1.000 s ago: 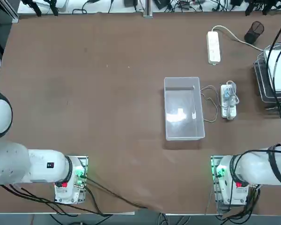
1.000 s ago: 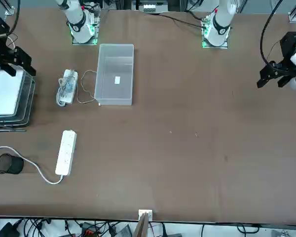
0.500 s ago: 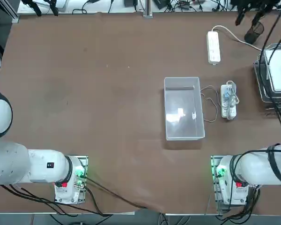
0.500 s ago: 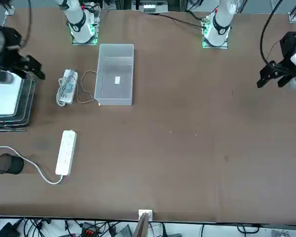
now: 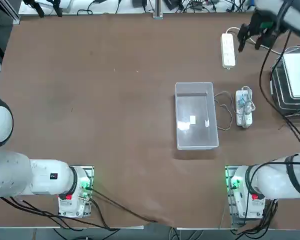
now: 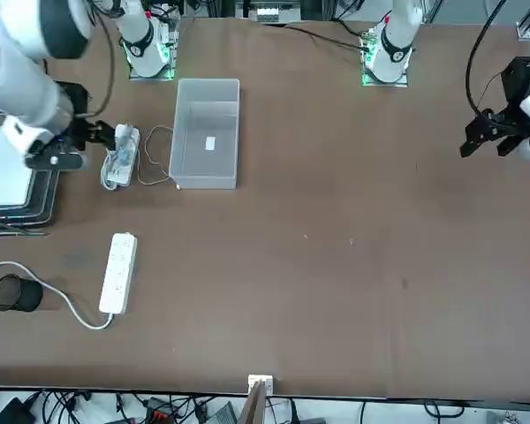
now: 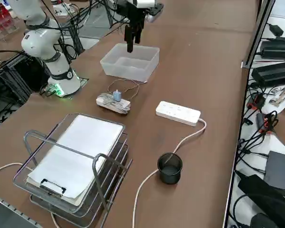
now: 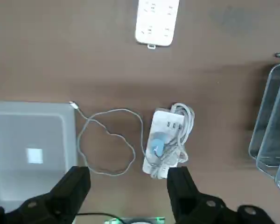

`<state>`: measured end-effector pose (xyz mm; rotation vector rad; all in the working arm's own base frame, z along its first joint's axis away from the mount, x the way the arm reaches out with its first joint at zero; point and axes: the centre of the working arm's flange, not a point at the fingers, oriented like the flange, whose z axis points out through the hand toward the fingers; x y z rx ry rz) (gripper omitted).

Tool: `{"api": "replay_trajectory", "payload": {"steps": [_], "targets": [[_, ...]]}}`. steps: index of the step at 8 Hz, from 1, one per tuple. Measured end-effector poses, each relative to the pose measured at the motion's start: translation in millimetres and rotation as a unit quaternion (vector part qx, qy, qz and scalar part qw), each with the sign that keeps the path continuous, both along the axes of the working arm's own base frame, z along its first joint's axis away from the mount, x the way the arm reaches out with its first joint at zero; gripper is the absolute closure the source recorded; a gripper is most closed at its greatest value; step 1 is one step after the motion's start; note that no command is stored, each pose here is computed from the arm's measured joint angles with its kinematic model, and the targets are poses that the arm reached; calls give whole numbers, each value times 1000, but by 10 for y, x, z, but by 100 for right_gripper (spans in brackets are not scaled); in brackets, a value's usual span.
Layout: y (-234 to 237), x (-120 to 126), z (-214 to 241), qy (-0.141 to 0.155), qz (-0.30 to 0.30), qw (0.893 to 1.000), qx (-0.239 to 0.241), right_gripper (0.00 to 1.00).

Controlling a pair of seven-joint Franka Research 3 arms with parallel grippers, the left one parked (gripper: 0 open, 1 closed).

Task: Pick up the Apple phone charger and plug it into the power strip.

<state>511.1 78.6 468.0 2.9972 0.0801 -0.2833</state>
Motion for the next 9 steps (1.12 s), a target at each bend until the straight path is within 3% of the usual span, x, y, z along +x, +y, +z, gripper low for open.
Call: {"api": "replay_trajectory", "payload": {"steps": [2,5,9], "targets": [[125,-285,-489,-3,7,999,-46,1],[108,-553,-947,-15,-9,997,-72,5],[1,-809,-1508,-47,-16,997,-67,10]]}}
